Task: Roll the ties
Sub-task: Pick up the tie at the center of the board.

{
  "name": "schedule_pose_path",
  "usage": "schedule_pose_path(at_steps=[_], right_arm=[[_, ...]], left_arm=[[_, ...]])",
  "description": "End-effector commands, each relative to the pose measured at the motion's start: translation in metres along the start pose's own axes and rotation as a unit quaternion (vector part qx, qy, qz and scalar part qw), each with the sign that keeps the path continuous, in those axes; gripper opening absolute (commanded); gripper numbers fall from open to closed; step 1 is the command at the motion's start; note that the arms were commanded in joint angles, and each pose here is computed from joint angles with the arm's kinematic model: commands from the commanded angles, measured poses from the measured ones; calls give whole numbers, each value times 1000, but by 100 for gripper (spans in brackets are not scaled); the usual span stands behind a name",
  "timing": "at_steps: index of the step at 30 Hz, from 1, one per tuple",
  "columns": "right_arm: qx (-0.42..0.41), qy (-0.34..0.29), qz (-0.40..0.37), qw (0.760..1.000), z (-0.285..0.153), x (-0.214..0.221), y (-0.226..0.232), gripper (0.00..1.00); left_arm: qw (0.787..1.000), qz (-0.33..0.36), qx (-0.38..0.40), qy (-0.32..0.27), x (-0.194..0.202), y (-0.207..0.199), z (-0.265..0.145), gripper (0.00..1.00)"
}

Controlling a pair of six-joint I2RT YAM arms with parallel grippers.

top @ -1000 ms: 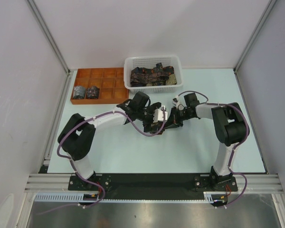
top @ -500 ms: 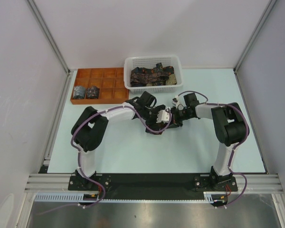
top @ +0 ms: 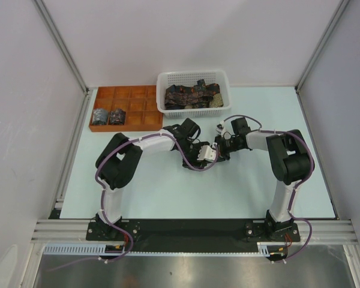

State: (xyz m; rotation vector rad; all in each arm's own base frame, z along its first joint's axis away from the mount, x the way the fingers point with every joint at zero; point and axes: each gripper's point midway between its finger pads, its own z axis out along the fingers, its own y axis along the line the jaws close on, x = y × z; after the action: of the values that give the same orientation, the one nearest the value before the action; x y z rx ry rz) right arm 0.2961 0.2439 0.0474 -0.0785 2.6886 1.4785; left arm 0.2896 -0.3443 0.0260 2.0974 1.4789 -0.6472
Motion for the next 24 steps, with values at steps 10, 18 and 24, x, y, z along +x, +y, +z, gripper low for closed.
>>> schedule_pose_path(at_steps=[10,18,24], right_arm=[[-17,-17,-29,999,-2,-23,14,0],[-12,-14,-35,999,-4,-16,12,0],[-17,-16,-60,998,-7,-13,17,0]], left_arm=[[997,35,71,4,-1,-33,7,32],[997,-50,-22,-51,-45,0,-41,99],[959,-172,-173,-143,-76,37,-132,99]])
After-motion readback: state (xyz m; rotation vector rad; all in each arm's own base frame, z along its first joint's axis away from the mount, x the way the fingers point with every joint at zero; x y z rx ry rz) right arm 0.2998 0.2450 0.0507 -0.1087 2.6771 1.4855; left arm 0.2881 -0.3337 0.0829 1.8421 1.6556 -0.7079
